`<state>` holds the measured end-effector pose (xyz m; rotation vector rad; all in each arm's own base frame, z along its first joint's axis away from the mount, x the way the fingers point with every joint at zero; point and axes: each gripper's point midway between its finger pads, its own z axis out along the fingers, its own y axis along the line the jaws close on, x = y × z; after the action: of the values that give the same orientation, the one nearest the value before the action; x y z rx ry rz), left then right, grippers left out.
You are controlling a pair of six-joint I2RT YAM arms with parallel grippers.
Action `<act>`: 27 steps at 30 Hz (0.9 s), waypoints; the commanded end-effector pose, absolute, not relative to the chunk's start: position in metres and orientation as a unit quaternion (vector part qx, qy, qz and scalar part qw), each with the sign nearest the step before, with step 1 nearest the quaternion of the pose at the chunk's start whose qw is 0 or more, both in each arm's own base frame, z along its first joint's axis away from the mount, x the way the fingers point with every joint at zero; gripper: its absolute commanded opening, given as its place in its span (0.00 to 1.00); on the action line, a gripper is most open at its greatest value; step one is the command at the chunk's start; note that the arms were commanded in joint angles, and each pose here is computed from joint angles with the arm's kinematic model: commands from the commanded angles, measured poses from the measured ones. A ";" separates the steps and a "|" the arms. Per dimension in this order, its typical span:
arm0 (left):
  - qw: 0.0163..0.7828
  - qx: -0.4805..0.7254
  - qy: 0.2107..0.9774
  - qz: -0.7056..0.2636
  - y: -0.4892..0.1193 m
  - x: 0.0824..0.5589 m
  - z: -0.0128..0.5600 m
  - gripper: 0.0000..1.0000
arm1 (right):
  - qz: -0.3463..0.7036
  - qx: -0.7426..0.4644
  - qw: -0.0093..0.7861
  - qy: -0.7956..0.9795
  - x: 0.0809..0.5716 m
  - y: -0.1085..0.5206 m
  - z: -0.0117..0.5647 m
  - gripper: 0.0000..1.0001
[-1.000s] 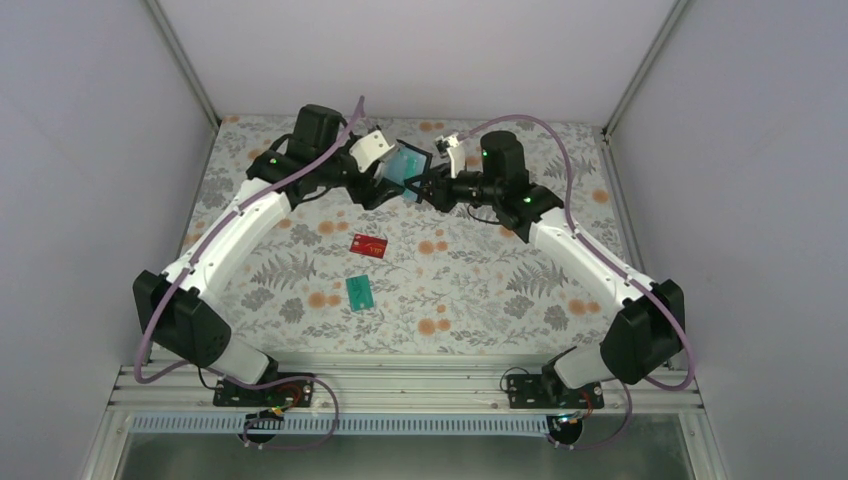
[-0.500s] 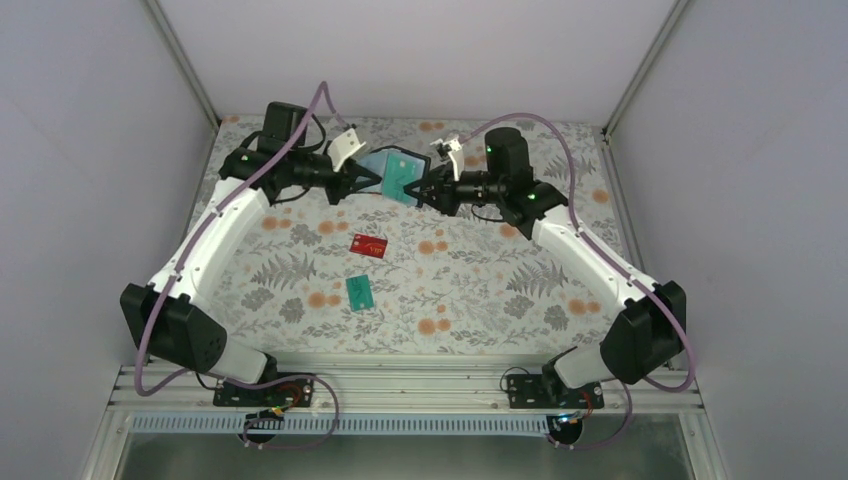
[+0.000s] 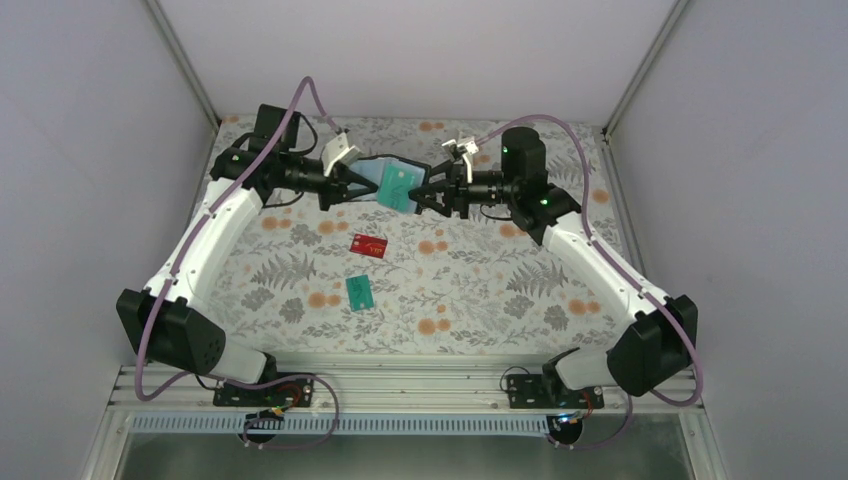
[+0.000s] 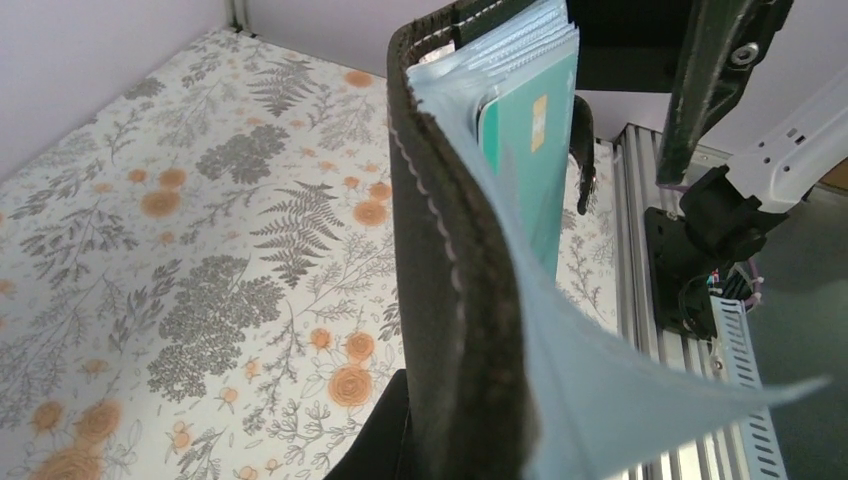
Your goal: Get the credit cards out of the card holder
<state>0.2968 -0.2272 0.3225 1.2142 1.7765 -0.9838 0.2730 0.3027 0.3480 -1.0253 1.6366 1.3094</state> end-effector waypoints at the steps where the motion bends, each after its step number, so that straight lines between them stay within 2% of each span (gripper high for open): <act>1: 0.397 0.492 0.661 -0.405 -0.230 0.284 0.346 0.02 | 0.534 -0.405 0.388 0.633 0.275 0.305 0.347 0.39; 4: 0.397 0.493 0.659 -0.407 -0.230 0.283 0.346 0.03 | 0.533 -0.407 0.387 0.633 0.275 0.306 0.344 0.07; 5: 0.397 0.490 0.660 -0.407 -0.228 0.285 0.347 0.02 | 0.533 -0.406 0.387 0.633 0.275 0.305 0.344 0.05; 8: 0.407 0.469 0.674 -0.399 -0.219 0.297 0.349 0.05 | 0.531 -0.404 0.392 0.633 0.275 0.300 0.347 0.04; 10: 0.418 0.443 0.696 -0.380 -0.208 0.312 0.349 0.21 | 0.523 -0.397 0.395 0.643 0.278 0.297 0.344 0.04; 14: 0.441 0.356 0.754 -0.332 -0.167 0.356 0.342 0.36 | 0.501 -0.357 0.392 0.684 0.296 0.289 0.331 0.04; 18: 0.456 0.253 0.806 -0.280 -0.105 0.399 0.326 0.39 | 0.418 -0.252 0.397 0.777 0.340 0.271 0.308 0.04; 21: 0.461 0.225 0.822 -0.248 -0.079 0.410 0.323 0.41 | 0.359 -0.182 0.404 0.822 0.362 0.255 0.290 0.04; 24: 0.467 0.258 0.801 -0.272 -0.096 0.397 0.336 0.44 | 0.320 -0.158 0.408 0.841 0.369 0.251 0.281 0.04; 27: 0.469 0.340 0.763 -0.287 -0.142 0.369 0.352 0.44 | 0.284 -0.157 0.410 0.853 0.375 0.256 0.277 0.04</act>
<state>0.3985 -0.0925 0.3157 0.6238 2.0190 -0.6635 0.3578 0.2601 0.2702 -0.4906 2.1224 0.8949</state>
